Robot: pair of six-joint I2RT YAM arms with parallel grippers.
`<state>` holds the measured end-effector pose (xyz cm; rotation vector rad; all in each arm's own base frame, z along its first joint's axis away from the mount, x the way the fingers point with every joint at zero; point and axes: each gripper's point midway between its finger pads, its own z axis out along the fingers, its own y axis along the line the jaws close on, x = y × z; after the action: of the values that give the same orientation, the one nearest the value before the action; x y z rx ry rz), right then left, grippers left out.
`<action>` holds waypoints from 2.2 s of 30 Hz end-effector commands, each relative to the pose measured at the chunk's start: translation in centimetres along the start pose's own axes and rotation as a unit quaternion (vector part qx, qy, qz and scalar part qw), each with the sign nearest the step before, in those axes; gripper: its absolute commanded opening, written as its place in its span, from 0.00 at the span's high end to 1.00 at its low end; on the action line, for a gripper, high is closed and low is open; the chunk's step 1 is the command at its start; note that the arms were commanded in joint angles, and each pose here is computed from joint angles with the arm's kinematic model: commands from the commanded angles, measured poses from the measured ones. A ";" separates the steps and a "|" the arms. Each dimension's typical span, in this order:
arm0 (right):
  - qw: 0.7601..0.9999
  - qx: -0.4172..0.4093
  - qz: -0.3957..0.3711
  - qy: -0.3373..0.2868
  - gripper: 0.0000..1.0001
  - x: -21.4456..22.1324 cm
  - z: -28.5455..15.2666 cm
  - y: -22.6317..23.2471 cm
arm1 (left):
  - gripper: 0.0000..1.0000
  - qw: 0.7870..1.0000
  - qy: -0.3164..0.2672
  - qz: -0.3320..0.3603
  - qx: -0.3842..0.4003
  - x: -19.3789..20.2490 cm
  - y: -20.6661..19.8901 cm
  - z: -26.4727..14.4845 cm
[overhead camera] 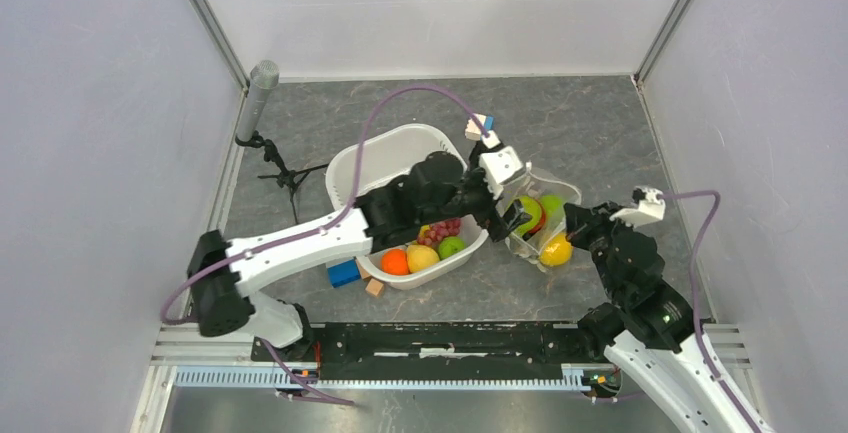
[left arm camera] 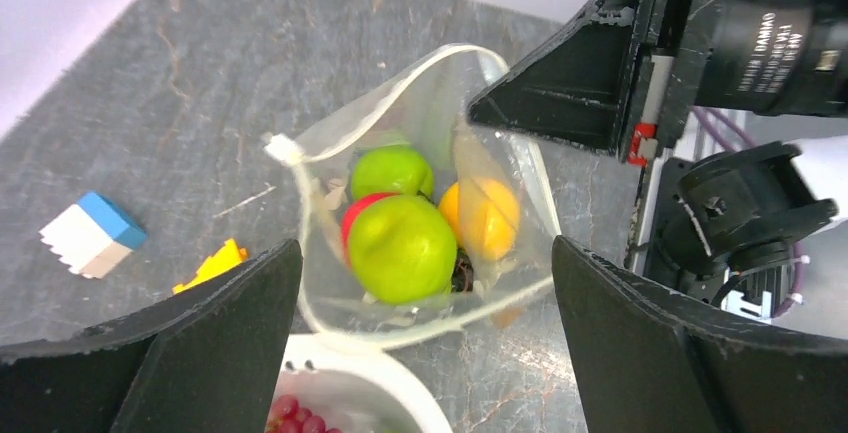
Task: Place the food in the zip-top bag and seal the zipper
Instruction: Place the fake fruit in the zipper food storage bag, then pick up the fake vegetable from the bin.
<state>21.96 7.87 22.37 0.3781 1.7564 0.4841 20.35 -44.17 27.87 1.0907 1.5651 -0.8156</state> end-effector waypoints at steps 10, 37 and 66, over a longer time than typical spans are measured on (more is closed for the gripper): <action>1.000 0.004 0.001 -0.018 0.92 -0.7 -0.1 -0.2 | 0.00 0.957 0.062 -0.111 -0.262 6.5 11.2 -8.0; 0.999 -0.033 -0.031 0.013 0.91 0.6 1.1 1.5 | 0.03 0.744 0.267 -0.300 -0.534 26.7 24.8 -15.2; 0.999 -0.037 -0.022 0.012 0.91 0.6 0.9 1.6 | 0.73 0.830 0.159 -0.367 -0.388 22.1 21.5 -11.4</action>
<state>22.52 9.44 21.18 0.2816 1.8009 0.4958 34.05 -18.43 6.34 0.0014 2.4753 -0.1576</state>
